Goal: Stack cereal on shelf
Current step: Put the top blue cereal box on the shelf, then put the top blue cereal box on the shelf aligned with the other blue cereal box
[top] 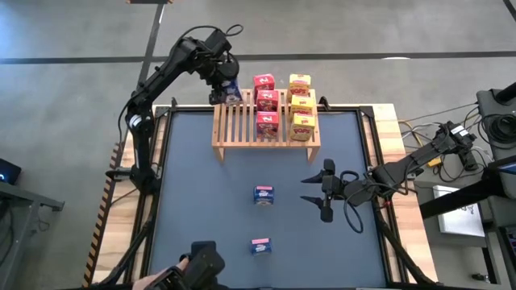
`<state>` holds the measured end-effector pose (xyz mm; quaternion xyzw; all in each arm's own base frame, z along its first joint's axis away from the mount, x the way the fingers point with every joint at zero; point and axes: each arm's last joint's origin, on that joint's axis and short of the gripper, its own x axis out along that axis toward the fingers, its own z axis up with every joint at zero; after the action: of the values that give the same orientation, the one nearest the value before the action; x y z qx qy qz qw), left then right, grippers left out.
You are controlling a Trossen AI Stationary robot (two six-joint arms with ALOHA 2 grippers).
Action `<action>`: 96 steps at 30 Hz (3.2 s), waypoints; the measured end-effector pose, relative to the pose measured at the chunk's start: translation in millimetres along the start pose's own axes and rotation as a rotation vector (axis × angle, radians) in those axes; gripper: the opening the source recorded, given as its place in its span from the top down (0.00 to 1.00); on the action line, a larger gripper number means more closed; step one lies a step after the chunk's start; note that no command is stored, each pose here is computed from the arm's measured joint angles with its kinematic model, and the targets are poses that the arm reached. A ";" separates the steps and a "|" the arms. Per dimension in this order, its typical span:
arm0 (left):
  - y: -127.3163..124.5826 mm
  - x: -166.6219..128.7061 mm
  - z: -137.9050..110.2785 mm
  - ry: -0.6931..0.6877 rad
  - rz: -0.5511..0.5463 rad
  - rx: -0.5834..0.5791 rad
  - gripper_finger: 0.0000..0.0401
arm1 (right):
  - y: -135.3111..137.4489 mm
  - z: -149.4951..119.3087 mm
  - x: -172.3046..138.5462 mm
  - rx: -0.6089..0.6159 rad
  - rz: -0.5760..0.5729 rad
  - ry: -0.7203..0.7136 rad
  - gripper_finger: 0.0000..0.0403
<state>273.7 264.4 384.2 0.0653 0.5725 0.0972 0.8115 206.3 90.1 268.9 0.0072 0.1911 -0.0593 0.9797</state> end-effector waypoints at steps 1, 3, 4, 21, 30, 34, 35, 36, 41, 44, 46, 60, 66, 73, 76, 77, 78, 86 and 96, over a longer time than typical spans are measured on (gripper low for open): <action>-0.4 -0.7 0.2 -0.002 0.001 0.000 0.50 | 0.0 0.0 0.0 0.000 0.000 0.000 0.43; -1.5 -2.4 0.6 -0.006 0.003 0.003 0.50 | 0.0 0.0 0.0 0.000 0.000 0.000 0.43; -1.9 -3.0 0.7 -0.007 0.003 0.004 0.50 | 0.0 0.0 0.0 0.000 0.000 0.000 0.43; -7.7 -36.4 3.8 -0.056 0.083 -0.004 0.50 | 0.0 0.0 0.0 0.000 0.000 0.000 0.43; -15.0 -63.1 -4.4 -0.075 0.142 -0.016 0.50 | 0.1 0.0 0.0 0.006 0.000 0.000 0.43; -22.1 -80.3 -11.0 -0.105 0.141 -0.056 0.50 | 0.1 0.0 0.0 0.008 0.000 0.000 0.43; -24.7 -85.8 -13.0 -0.123 0.133 -0.067 0.50 | 0.1 0.0 0.0 0.008 0.000 0.000 0.43; -27.3 -91.6 -14.7 -0.145 0.124 -0.077 0.50 | 0.1 0.0 0.0 0.008 0.000 0.000 0.43; -42.1 -118.6 -22.5 -0.297 0.022 -0.094 0.50 | -0.3 0.1 0.0 0.010 -0.013 -0.003 0.43; -54.3 -128.3 -25.9 -0.389 -0.094 -0.066 0.50 | -1.0 -1.4 0.2 0.018 -0.032 -0.005 0.43; -62.9 -131.2 -28.7 -0.400 -0.122 -0.056 0.51 | -1.4 -4.7 0.9 0.018 -0.036 0.003 0.43; -165.9 -114.6 -77.8 -0.589 -0.081 -0.140 0.60 | -3.7 -35.1 9.7 -0.002 -0.028 -0.066 0.43; -213.1 -93.2 -104.0 -0.822 -0.156 -0.147 0.60 | -4.7 -45.1 11.3 -0.018 -0.002 -0.128 0.43; -261.2 -54.7 -116.9 -1.039 -0.242 -0.092 0.61 | -6.4 -54.9 12.0 -0.027 0.013 -0.156 0.43; -279.3 -39.6 -117.7 -1.092 -0.213 -0.077 0.61 | -6.0 -58.9 14.1 -0.019 0.014 -0.168 0.43; -284.2 -36.1 -117.4 -1.108 -0.190 -0.075 0.61 | -5.2 -59.8 15.7 -0.018 0.016 -0.174 0.43; -288.3 -33.9 -116.6 -1.121 -0.165 -0.073 0.61 | -4.2 -61.5 18.1 -0.025 0.015 -0.175 0.43; -316.1 -16.2 -103.0 -1.185 -0.125 -0.062 0.61 | 10.8 -69.6 56.1 -0.153 -0.078 -0.164 0.43; -338.1 10.6 -77.9 -1.152 -0.118 -0.001 0.61 | 14.8 -77.4 109.9 -0.111 -0.066 -0.060 0.43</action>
<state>231.9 -62.3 274.9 0.0750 0.0409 0.0009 0.9963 280.2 95.2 155.8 -0.0550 0.1647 -0.0809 0.9815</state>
